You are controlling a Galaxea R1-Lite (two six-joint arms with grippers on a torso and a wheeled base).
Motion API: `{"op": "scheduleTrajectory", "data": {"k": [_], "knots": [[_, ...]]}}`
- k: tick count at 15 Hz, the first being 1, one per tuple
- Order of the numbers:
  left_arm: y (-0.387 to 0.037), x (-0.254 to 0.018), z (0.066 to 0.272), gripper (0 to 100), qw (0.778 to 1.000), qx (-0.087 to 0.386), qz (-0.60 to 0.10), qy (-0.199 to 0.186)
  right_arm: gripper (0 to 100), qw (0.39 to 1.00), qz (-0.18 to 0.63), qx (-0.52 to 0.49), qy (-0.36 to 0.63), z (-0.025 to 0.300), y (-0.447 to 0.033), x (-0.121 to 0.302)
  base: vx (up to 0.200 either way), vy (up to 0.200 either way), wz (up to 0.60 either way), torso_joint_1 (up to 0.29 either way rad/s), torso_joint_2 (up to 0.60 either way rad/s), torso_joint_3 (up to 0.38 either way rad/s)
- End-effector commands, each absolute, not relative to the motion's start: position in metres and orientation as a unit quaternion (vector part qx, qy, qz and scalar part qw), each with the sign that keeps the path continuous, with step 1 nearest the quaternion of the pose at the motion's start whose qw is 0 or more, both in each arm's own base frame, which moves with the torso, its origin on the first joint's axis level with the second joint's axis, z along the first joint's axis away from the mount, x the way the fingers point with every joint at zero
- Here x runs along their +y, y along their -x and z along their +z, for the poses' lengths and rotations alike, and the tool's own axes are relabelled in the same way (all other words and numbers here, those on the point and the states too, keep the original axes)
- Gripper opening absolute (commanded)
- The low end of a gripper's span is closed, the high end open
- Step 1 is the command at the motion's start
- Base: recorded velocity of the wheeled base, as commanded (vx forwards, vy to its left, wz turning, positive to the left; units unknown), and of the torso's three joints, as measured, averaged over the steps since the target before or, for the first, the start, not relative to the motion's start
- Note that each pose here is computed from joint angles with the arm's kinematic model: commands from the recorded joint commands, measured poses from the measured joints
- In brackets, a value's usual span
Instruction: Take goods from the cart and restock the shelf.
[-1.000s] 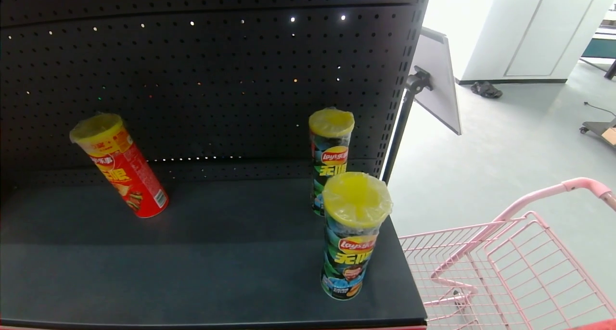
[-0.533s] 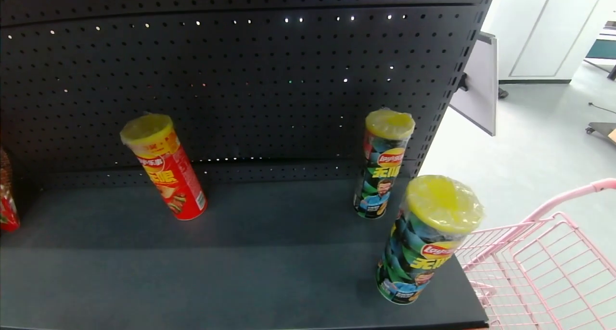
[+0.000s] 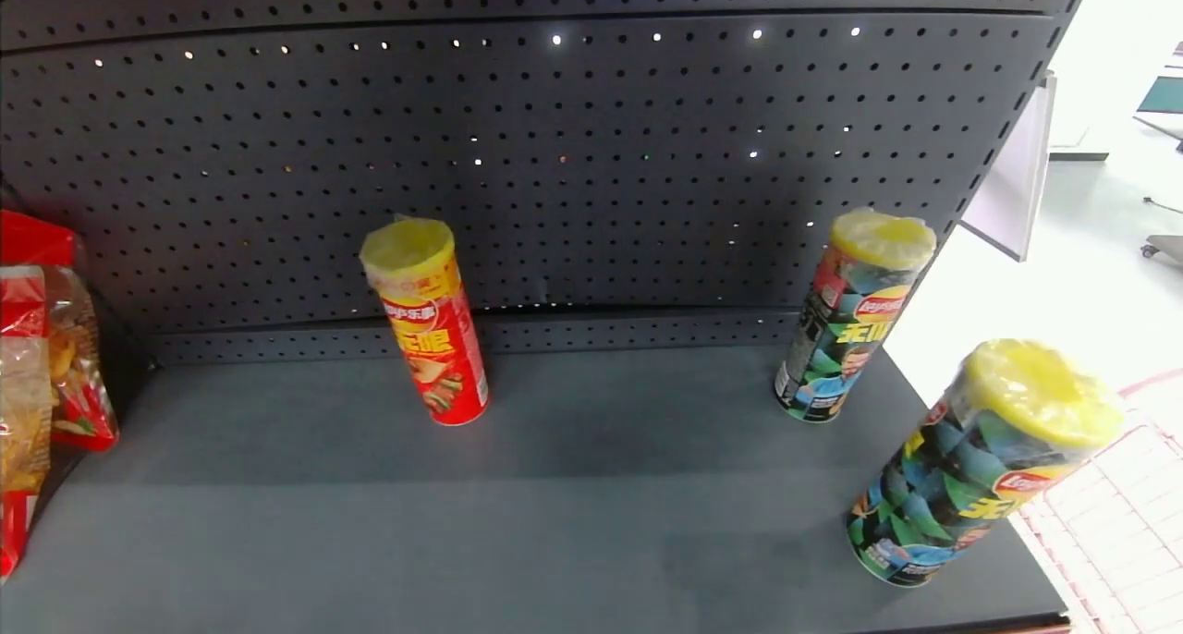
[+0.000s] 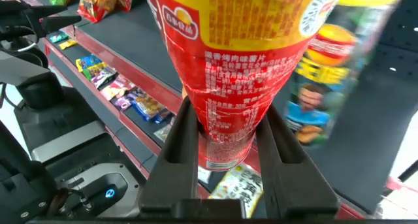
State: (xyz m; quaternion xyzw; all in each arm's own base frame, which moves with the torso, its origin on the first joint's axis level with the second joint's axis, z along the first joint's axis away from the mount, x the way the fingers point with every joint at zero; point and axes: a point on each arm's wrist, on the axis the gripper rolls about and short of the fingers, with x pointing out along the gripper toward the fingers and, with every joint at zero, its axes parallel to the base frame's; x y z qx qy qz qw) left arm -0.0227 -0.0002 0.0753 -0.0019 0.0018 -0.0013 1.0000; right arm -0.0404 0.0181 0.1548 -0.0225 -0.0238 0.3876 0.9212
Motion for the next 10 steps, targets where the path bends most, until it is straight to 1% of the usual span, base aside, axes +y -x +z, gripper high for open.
{"op": "scheduleTrajectory", "data": {"k": [1,7,10], "knots": [[0.0227,-0.0002,0.0754,100,1.000,0.002,-0.001,0.002,0,0.921,0.388,-0.023,0.023,0.1546,0.0400,0.0181,0.000,0.200,0.00,-0.002,-0.01,-0.002],[0.0227,-0.0002,0.0754,100,1.000,0.002,-0.002,0.003,0,0.921,0.388,-0.022,0.022,0.1545,0.0398,0.0181,0.000,0.200,0.00,0.002,0.00,0.001],[0.0227,-0.0002,0.0754,100,1.000,0.002,-0.001,0.003,0,0.921,0.388,-0.017,0.019,0.1526,0.0387,0.0180,0.000,0.000,0.00,0.000,0.00,0.000]]}}
